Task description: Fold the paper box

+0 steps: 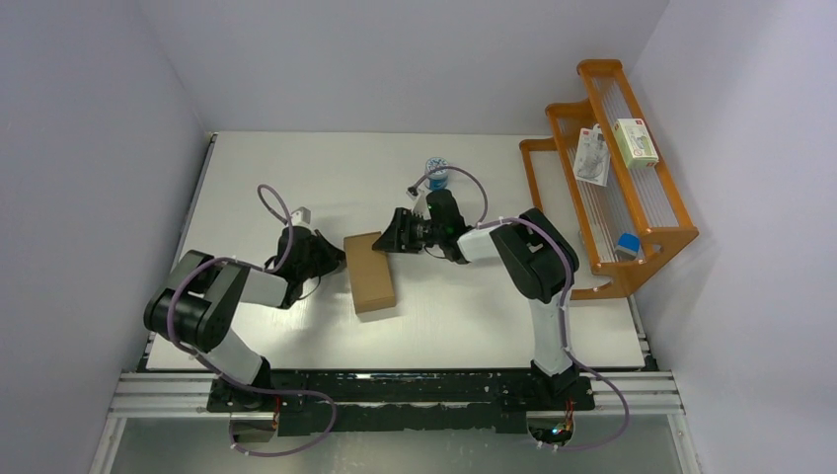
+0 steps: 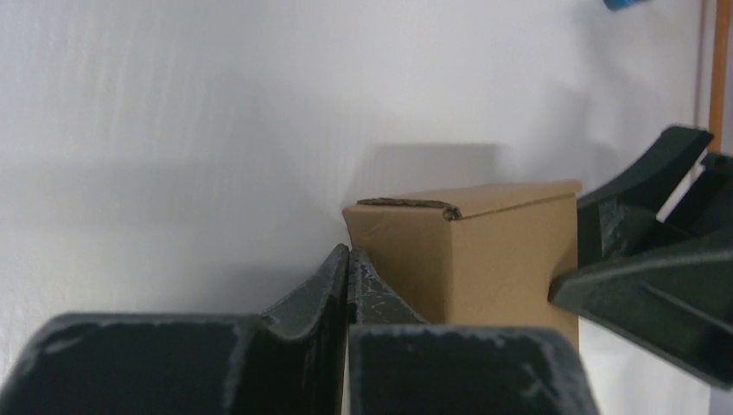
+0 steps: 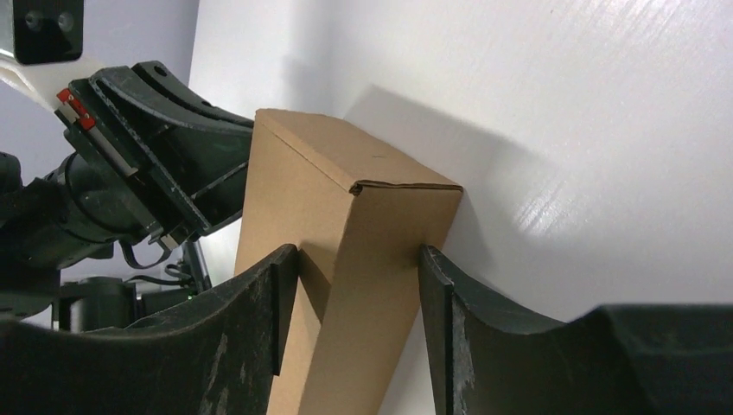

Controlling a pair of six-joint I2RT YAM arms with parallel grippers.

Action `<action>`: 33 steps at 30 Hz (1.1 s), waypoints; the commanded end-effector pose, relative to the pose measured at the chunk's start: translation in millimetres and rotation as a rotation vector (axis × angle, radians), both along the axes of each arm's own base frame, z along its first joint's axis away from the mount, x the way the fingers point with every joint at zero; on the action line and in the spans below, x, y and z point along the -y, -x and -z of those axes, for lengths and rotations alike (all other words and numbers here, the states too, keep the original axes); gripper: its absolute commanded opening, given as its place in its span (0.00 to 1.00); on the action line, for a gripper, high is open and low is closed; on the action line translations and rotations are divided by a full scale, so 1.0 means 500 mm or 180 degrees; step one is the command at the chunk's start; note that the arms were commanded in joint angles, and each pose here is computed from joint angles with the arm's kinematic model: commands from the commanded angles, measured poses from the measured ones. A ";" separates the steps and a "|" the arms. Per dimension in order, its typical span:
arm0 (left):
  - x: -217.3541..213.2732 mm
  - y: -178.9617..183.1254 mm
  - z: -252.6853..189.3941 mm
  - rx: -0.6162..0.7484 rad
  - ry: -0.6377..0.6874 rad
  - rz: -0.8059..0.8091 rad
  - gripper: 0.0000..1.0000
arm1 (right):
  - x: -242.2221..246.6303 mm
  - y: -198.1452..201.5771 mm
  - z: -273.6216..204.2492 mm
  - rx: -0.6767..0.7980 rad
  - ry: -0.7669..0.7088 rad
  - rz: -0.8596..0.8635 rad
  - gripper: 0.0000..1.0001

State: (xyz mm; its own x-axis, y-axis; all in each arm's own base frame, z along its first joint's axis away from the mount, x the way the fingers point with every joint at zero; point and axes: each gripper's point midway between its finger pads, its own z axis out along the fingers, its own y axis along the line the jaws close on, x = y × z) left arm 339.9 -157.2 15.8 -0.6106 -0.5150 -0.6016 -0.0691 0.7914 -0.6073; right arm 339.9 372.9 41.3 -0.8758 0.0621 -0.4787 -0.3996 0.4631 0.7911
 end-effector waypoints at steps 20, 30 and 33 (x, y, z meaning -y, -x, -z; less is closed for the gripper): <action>-0.034 -0.023 0.020 -0.0301 -0.0415 -0.0097 0.05 | 0.046 -0.072 -0.027 0.0212 0.0161 0.0271 0.57; -0.008 -0.085 0.063 -0.0391 -0.0419 -0.0039 0.05 | 0.031 -0.078 -0.015 0.0149 0.0113 0.0185 0.57; 0.010 -0.075 0.074 -0.0464 -0.0258 0.0038 0.05 | 0.028 -0.072 -0.013 0.0114 0.0078 0.0172 0.57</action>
